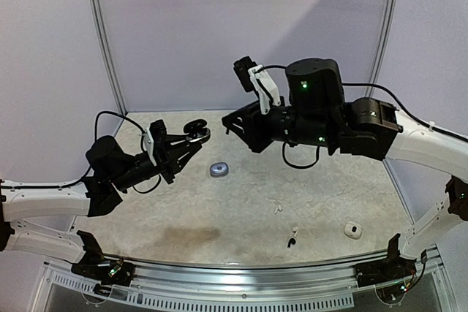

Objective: Insert the wireless bluetooth earbuds into the charging case

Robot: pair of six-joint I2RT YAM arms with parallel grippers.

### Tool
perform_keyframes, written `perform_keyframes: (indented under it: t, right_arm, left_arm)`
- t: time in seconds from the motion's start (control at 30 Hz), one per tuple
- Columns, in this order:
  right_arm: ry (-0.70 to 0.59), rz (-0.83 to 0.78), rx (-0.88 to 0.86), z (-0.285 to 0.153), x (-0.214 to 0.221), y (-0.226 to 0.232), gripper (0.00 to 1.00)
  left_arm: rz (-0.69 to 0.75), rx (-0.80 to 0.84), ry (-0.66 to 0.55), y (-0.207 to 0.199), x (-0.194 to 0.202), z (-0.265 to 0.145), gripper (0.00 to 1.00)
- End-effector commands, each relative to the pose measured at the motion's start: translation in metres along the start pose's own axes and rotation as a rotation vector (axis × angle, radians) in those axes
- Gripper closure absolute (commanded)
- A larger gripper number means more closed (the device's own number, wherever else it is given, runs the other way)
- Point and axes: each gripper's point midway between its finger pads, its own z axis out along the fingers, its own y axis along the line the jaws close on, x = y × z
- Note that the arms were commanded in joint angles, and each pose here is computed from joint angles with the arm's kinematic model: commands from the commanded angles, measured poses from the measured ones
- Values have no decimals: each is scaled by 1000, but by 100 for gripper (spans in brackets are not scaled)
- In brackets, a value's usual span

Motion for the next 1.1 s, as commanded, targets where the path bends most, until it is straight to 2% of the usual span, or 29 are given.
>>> perform_keyframes:
  t: [0.0,0.17,0.4,0.63,1.07]
  right_arm:
    - [-321,-269,-186,3,-49,43,100]
    - [-351,-427,-216,18,-44,55,100]
    - [-334,-499,-188,32,-28,50,100]
    - [-316,-504,-178,37,-19,40,100]
    - [-278,-513,-131,44,-7,23,100]
  left_arm:
    - [35,-23,-35,1,-9,-1,100]
    - [44,-20,-48,0,-12,-2,100]
    - [-42,6,-59,-3,-15,-4,100]
    - [-121,46,-68,-9,-18,-3,100]
    - [-143,79,-77,-13,-20,-2,100]
